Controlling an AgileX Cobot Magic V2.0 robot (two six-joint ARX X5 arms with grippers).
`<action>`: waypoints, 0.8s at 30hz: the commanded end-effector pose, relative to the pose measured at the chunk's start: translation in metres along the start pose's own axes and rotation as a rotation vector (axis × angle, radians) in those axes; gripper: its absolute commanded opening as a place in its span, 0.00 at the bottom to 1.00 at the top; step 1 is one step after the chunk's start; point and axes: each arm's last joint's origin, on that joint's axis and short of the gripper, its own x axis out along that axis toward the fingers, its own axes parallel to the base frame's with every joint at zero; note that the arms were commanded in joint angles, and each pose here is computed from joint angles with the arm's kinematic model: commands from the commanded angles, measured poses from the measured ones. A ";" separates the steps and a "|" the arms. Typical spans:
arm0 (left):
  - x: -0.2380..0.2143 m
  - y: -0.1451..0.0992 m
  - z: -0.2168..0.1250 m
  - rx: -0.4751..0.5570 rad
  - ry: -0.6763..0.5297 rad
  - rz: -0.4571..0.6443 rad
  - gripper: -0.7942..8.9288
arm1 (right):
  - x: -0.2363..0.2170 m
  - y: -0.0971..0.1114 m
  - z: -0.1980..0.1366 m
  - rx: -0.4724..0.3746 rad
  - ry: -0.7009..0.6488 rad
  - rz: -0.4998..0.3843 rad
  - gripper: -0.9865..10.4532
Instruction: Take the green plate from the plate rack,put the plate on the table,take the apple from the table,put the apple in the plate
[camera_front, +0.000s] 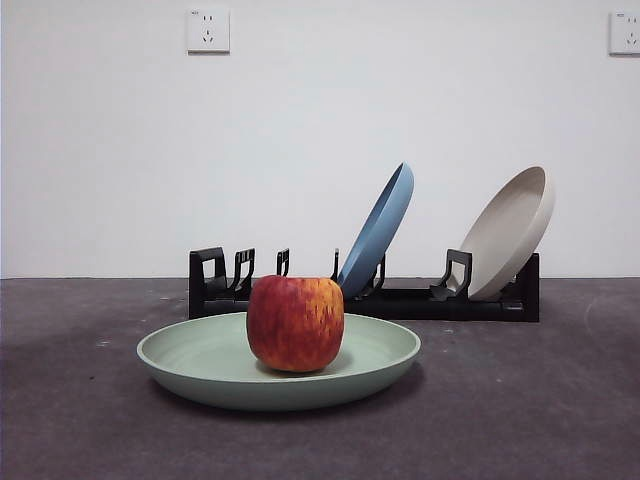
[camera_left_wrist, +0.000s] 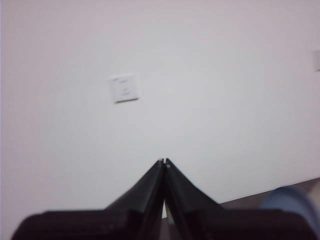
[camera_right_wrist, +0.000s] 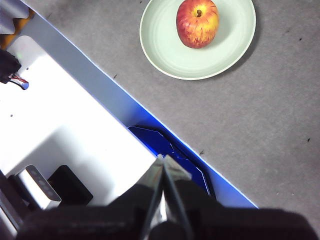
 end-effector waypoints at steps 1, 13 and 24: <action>0.001 -0.002 -0.041 -0.036 0.036 0.035 0.08 | -0.002 0.000 -0.002 0.008 0.003 0.000 0.09; -0.010 -0.012 -0.158 -0.124 0.263 0.076 0.08 | -0.003 0.000 -0.003 0.008 0.001 0.000 0.09; -0.024 -0.018 -0.202 -0.172 0.365 0.078 0.08 | -0.003 0.000 -0.003 0.008 0.001 0.000 0.09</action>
